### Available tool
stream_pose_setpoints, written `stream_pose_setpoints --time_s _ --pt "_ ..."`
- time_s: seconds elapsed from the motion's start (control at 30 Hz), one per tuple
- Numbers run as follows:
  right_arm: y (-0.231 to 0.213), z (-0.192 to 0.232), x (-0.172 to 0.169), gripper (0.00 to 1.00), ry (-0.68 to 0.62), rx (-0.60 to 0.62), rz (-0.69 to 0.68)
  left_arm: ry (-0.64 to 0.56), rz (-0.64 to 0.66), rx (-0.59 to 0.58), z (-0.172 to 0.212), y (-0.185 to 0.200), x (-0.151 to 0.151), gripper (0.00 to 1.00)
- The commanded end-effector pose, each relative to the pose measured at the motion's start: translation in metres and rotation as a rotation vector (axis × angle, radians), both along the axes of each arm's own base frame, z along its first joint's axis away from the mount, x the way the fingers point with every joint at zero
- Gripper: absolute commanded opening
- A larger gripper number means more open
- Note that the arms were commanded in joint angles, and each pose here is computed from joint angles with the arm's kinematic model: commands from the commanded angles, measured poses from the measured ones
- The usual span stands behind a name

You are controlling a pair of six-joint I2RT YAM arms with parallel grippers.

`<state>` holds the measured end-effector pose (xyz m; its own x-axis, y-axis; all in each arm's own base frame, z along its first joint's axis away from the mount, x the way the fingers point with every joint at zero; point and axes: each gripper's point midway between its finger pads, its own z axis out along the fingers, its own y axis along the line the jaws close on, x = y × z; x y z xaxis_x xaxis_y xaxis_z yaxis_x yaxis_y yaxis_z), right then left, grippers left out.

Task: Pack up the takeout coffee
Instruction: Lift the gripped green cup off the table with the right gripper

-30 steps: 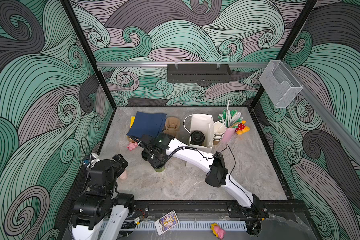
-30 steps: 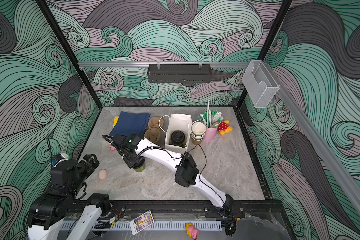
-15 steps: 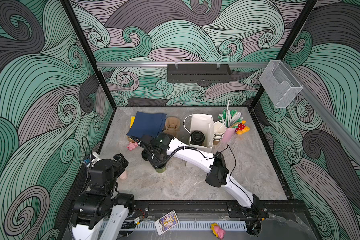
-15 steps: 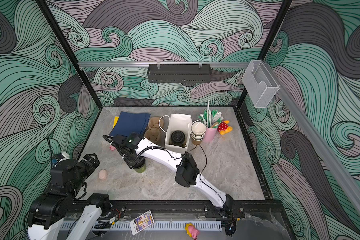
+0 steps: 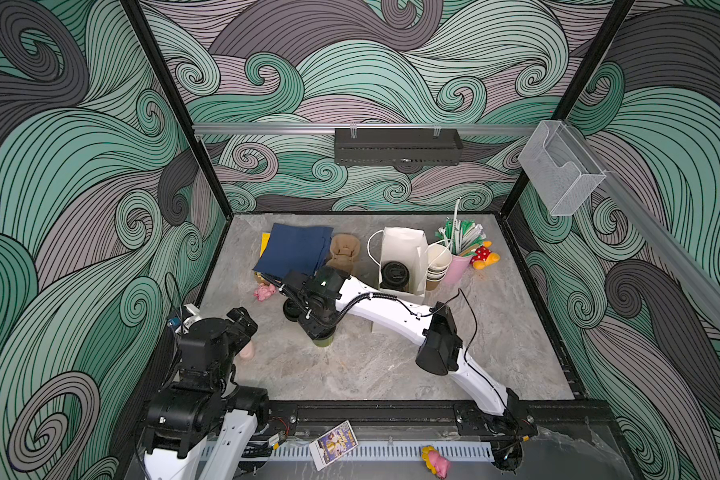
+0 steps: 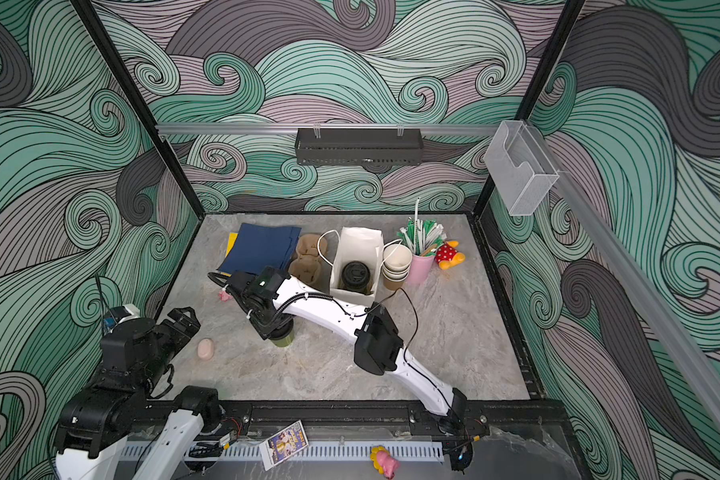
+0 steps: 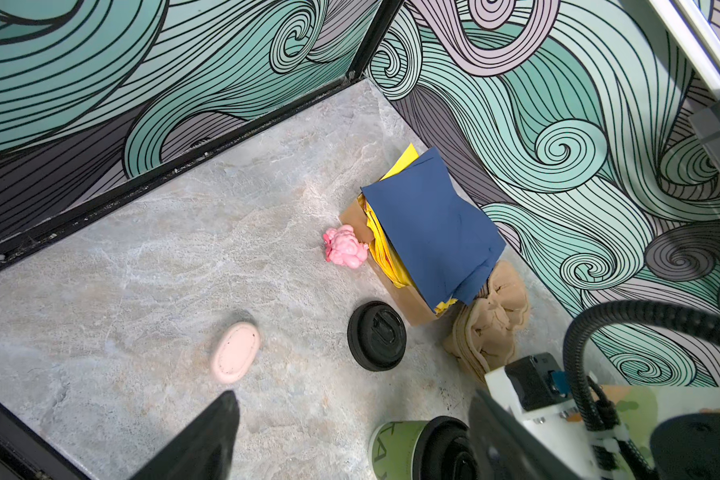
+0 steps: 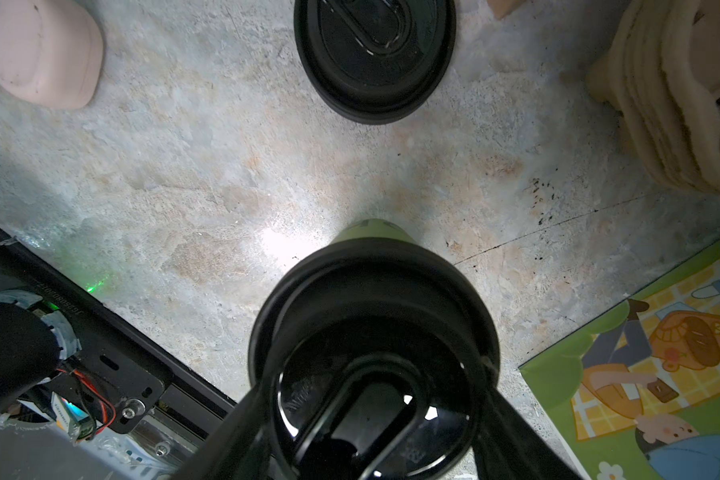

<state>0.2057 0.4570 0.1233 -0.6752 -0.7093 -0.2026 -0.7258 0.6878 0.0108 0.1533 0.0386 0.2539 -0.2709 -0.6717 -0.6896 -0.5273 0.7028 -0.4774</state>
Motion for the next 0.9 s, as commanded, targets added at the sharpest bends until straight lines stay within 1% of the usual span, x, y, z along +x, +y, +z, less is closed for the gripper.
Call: stream_pose_setpoints --time_s 0.0,0.3,0.7,0.87 --pt "-0.021 -0.023 -0.016 0.69 0.069 -0.115 0.018 0.010 -0.008 0.013 -0.001 0.000 0.004 0.88" --pt "-0.026 -0.038 -0.020 0.68 0.083 -0.161 0.035 0.010 -0.011 0.017 0.000 0.000 0.004 0.88" --pt "-0.042 -0.058 -0.031 0.67 0.112 -0.252 0.161 0.016 -0.020 0.021 -0.001 -0.001 0.005 0.88" --pt "-0.052 -0.066 -0.033 0.67 0.137 -0.283 0.184 0.021 -0.021 0.024 -0.001 -0.001 0.004 0.88"
